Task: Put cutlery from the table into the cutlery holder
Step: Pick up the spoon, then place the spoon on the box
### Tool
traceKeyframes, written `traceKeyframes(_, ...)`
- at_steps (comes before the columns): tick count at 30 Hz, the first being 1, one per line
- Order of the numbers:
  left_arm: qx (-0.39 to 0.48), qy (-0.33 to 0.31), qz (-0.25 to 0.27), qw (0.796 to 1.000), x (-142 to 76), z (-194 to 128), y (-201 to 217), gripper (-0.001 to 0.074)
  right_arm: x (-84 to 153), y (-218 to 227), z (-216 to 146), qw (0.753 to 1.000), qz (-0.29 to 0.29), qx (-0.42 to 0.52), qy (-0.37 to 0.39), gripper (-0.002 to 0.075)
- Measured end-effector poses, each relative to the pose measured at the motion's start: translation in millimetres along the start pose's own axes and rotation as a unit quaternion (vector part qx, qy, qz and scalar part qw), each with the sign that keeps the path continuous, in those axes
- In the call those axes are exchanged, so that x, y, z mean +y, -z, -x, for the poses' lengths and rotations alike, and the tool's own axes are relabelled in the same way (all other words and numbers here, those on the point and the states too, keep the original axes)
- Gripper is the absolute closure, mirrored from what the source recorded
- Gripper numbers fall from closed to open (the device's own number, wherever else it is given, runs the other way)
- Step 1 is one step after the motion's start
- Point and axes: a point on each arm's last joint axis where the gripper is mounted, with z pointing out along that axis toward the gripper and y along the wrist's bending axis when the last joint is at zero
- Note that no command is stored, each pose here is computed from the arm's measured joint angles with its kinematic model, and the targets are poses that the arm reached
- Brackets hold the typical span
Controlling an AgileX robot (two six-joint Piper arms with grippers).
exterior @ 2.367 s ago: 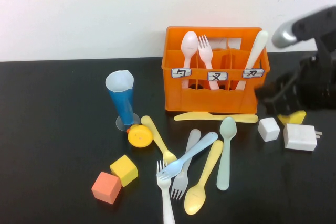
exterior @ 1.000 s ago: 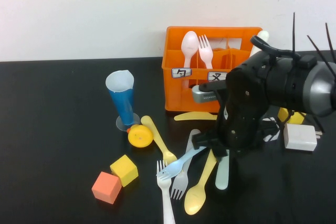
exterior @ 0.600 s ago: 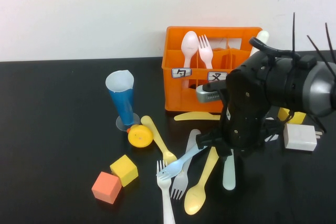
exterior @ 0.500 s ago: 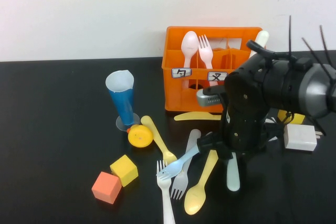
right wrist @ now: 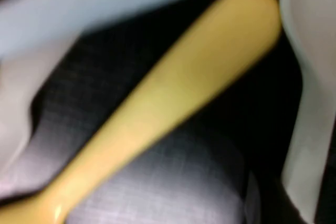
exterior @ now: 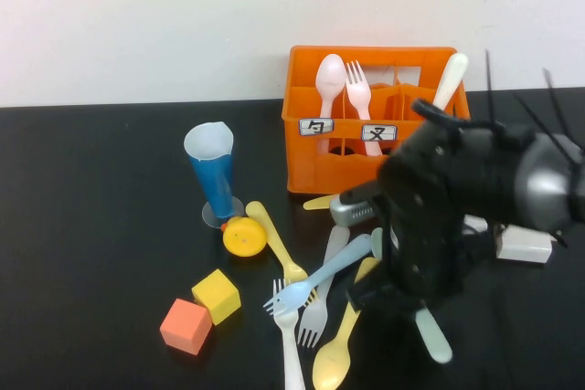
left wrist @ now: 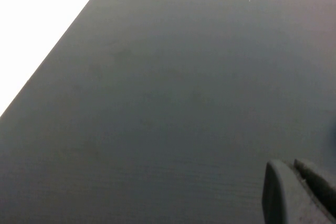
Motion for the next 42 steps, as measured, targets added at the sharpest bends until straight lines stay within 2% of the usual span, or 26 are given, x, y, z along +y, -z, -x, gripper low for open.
traceKeyframes(3, 0.0, 0.0, 0.0, 1.0, 0, 0, 0, 0.0736, 1, 12, -21, 0.999, 0.01, -0.037, 0.005, 0.0559)
traceKeyframes(6, 0.0, 0.0, 0.0, 1.0, 0, 0, 0, 0.0736, -3, 32, -40, 0.992, 0.047, -0.112, -0.013, 0.0559)
traceKeyframes(11, 0.0, 0.0, 0.0, 1.0, 0, 0, 0, 0.0736, -11, 65, -60, 0.95, 0.127, -0.285, -0.008, 0.0559)
traceKeyframes(16, 0.0, 0.0, 0.0, 1.0, 0, 0, 0, 0.0736, -12, 83, -73, 0.886, 0.191, -0.421, 0.039, 0.0559)
traceKeyframes(20, 0.0, 0.0, 0.0, 1.0, 0, 0, 0, 0.0736, -8, 92, -74, 0.827, 0.211, -0.513, 0.091, 0.0559)
traceKeyframes(23, 0.0, 0.0, 0.0, 1.0, 0, 0, 0, 0.0736, -10, 96, -73, 0.782, 0.203, -0.582, 0.091, 0.0559)
traceKeyframes(28, 0.0, -0.001, 0.0, 1.0, 0, 0, 0, 0.0736, -23, 113, -66, 0.71, 0.163, -0.684, 0.039, 0.0559)
traceKeyframes(32, 0.0, -0.001, 0.0, 1.0, 0, 0, 0, 0.0736, -32, 116, -61, 0.689, 0.117, -0.715, 0.002, 0.0559)
traceKeyframes(37, 0.0, -0.001, 0.0, 1.0, 0, 0, 0, 0.0736, -42, 114, -51, 0.692, 0.058, -0.72, -0.001, 0.0559)
traceKeyframes(42, 0.0, -0.001, 0.0, 1.0, 0, 0, 0, 0.0736, -53, 111, -38, 0.698, 0.034, -0.715, -0.011, 0.0559)
